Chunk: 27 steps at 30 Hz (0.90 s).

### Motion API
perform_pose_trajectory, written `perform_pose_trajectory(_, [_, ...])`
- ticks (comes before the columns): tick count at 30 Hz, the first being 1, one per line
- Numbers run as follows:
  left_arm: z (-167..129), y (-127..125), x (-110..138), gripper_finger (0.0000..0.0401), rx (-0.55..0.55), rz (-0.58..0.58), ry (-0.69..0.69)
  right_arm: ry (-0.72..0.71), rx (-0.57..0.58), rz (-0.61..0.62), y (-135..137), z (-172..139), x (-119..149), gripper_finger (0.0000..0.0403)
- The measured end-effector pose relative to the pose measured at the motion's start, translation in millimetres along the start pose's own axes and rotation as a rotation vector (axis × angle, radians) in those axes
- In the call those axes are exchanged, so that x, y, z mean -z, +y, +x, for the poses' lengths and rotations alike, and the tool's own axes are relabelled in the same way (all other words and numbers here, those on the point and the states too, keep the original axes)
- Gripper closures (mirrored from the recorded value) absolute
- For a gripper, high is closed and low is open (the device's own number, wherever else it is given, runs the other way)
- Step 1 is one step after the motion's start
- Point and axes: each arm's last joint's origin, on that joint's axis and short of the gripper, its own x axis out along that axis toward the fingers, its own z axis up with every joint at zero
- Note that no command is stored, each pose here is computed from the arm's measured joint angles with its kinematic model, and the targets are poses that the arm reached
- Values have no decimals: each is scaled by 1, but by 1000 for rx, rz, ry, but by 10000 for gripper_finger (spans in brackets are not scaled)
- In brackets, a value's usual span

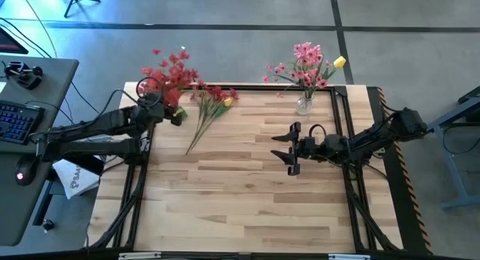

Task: Sort flowers into vase by color
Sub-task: Put the bottom red flowers into the green vase, then put the yellow tulip into the transparent vase

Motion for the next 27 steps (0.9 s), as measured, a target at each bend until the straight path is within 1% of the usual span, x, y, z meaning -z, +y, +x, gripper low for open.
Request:
perform_pose_trajectory(6, [-11,0,-12,268,92,-27,16,0,0,0,0,0,0,199])
perform_pose_trajectory(9, [-19,1,-19,272,150,-21,50,2,0,3,0,0,0,199])
perform_pose_trajectory(14, [-45,11,-39,287,187,-17,133,14,-2,1,0,0,1,199])
perform_pose_trajectory(16, [-55,15,-45,293,222,-13,170,16,-2,0,0,0,2,199])
perform_pose_trajectory(20, [-74,20,-55,301,382,-35,241,28,-4,-2,0,0,3,199])
perform_pose_trajectory(23, [-83,20,-58,305,533,-89,283,54,-7,-8,1,0,5,199])
perform_pose_trajectory(25, [-87,16,-57,306,648,-102,333,87,-1,-15,1,0,8,199])
perform_pose_trajectory(27, [-87,9,-53,307,746,-80,404,145,23,-23,2,-2,9,199])
